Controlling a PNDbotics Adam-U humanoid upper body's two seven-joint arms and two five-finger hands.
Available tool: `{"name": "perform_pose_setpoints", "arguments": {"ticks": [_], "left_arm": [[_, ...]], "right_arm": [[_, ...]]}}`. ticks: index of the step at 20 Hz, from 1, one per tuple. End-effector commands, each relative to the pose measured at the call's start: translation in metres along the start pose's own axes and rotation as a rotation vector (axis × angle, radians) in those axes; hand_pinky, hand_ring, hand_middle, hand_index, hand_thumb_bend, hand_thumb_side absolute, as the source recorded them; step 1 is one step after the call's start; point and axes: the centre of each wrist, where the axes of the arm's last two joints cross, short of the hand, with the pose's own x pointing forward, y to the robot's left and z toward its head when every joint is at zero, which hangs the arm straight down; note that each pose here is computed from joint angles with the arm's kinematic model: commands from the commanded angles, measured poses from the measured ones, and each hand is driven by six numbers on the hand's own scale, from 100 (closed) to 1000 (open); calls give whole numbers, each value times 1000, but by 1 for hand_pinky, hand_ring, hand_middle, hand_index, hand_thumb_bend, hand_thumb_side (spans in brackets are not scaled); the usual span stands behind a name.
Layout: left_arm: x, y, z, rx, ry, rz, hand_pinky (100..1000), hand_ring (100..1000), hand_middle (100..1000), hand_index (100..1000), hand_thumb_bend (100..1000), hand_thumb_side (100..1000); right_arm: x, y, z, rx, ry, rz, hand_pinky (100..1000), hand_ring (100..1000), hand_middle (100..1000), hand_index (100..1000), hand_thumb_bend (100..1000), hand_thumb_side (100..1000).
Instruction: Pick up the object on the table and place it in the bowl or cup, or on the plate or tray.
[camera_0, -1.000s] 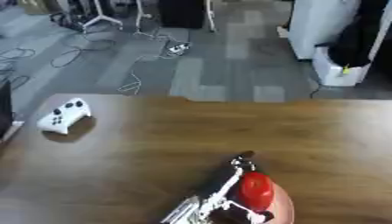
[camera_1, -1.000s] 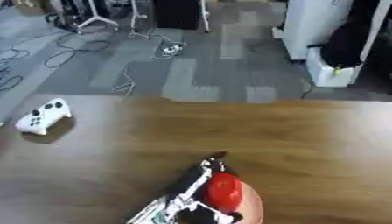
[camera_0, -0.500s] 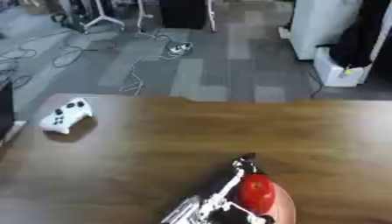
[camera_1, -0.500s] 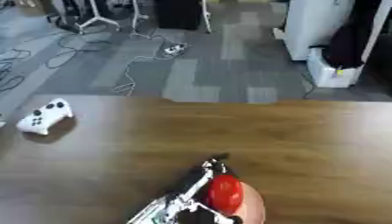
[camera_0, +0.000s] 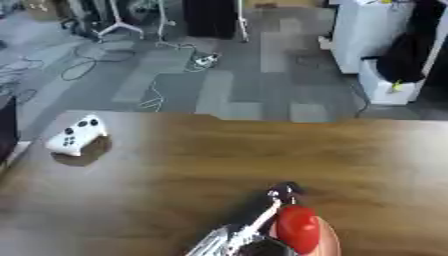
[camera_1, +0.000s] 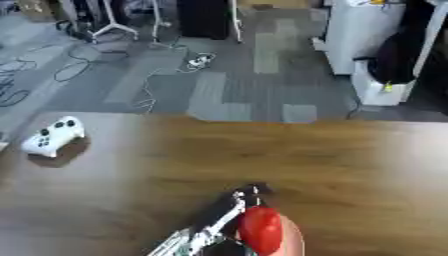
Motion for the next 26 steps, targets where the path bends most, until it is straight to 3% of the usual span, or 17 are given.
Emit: {"name": "perform_pose_setpoints", "arguments": {"ticks": [1,15,19,20,21,22,26], "left_arm": [[-1,6,-1,-5,-7,-21,644,1000,885,923,962,681],[2,13,-3,30,-8,-28,649,1000,888,914,963,697],[9,37,-2,140,-21,-16,610,1000,867,899,963,679],[12,44,-2,174,-25,-2,596,1000,852,889,913,695],[15,52,-1,210,-31,23,591,1000,850,885,844,783],[19,59,0,245,-38,51,571,1000,834,868,828,723],[35,81,6,344,-82,167,548,1000,812,842,781,716]], "right_arm": [[3,-6,-1,-16,-15,12,663,496,769,812,348,643],[2,-7,-1,-18,-10,15,663,495,770,812,347,643],[0,-9,1,-21,-3,24,663,495,770,813,347,644],[0,-10,1,-21,-1,27,663,495,770,813,346,644],[-1,-11,2,-22,1,30,663,495,770,813,357,642],[-2,-11,2,-22,3,33,663,495,771,814,345,644],[-4,-13,5,-18,11,43,665,501,772,816,345,645]]}}
